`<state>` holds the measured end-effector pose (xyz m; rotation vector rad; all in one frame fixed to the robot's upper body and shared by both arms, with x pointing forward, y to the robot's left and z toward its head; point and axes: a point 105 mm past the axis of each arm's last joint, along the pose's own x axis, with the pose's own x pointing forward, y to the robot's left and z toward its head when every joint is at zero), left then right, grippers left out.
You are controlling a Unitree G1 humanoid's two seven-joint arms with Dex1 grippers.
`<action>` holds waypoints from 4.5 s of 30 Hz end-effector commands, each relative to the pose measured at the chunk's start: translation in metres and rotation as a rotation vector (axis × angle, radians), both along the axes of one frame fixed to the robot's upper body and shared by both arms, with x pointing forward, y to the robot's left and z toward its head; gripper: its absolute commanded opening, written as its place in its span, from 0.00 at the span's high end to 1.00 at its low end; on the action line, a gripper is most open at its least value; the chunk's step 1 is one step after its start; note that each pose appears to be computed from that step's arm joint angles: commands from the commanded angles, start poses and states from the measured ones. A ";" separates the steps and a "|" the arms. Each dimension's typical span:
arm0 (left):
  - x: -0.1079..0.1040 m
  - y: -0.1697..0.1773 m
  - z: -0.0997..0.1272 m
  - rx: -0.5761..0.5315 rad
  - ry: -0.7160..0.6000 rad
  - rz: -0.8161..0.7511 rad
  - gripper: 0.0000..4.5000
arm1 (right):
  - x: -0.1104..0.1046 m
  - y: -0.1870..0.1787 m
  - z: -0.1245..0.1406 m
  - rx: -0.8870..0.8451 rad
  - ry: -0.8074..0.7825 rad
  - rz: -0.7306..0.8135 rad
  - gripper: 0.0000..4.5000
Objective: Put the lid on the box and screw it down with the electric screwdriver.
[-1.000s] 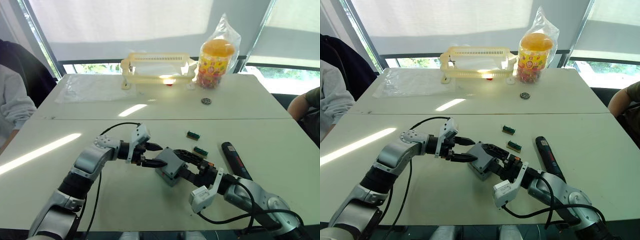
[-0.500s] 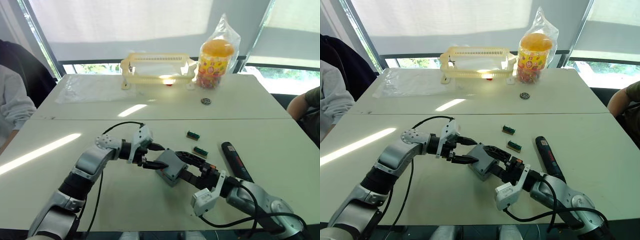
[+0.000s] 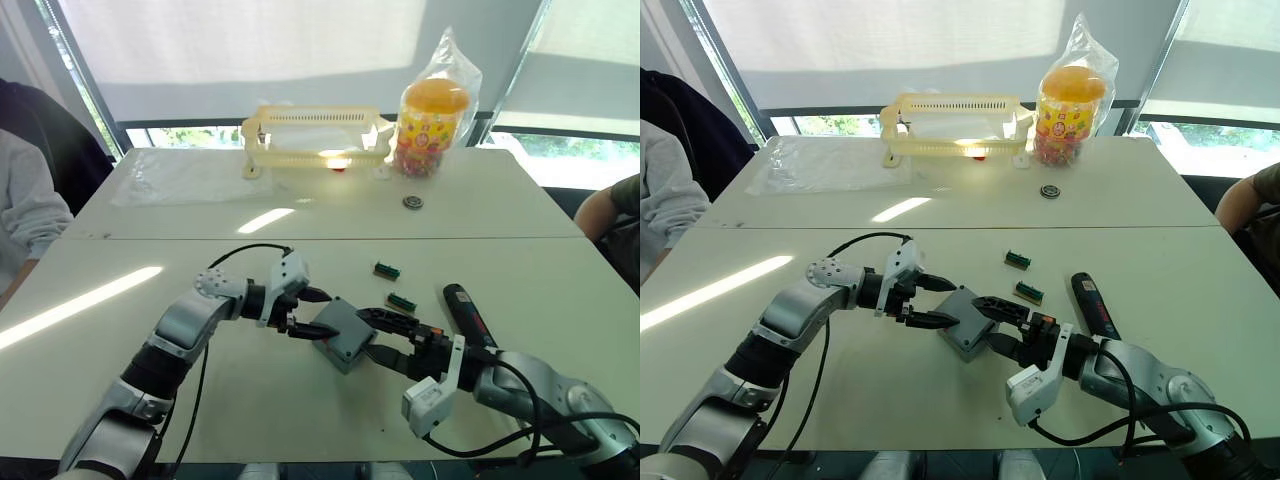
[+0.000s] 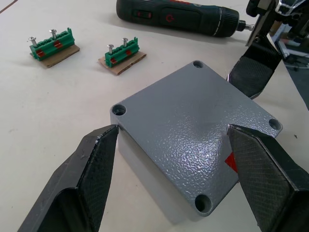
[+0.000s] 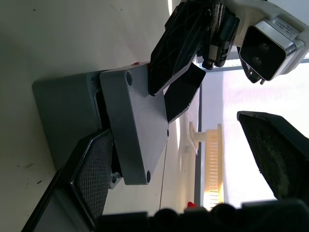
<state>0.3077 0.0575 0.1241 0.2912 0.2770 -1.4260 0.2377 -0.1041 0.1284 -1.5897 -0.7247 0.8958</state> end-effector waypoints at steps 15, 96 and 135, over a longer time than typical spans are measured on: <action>0.000 -0.001 -0.010 0.032 0.017 0.009 0.18 | -0.007 -0.016 0.026 0.124 -0.058 -0.071 0.01; 0.006 0.048 0.042 -0.265 -0.130 0.440 0.18 | 0.023 -0.085 0.018 0.785 0.857 -0.573 0.01; -0.075 0.044 0.044 -0.010 -0.012 0.207 1.00 | 0.082 -0.075 -0.018 1.088 1.137 -0.600 0.61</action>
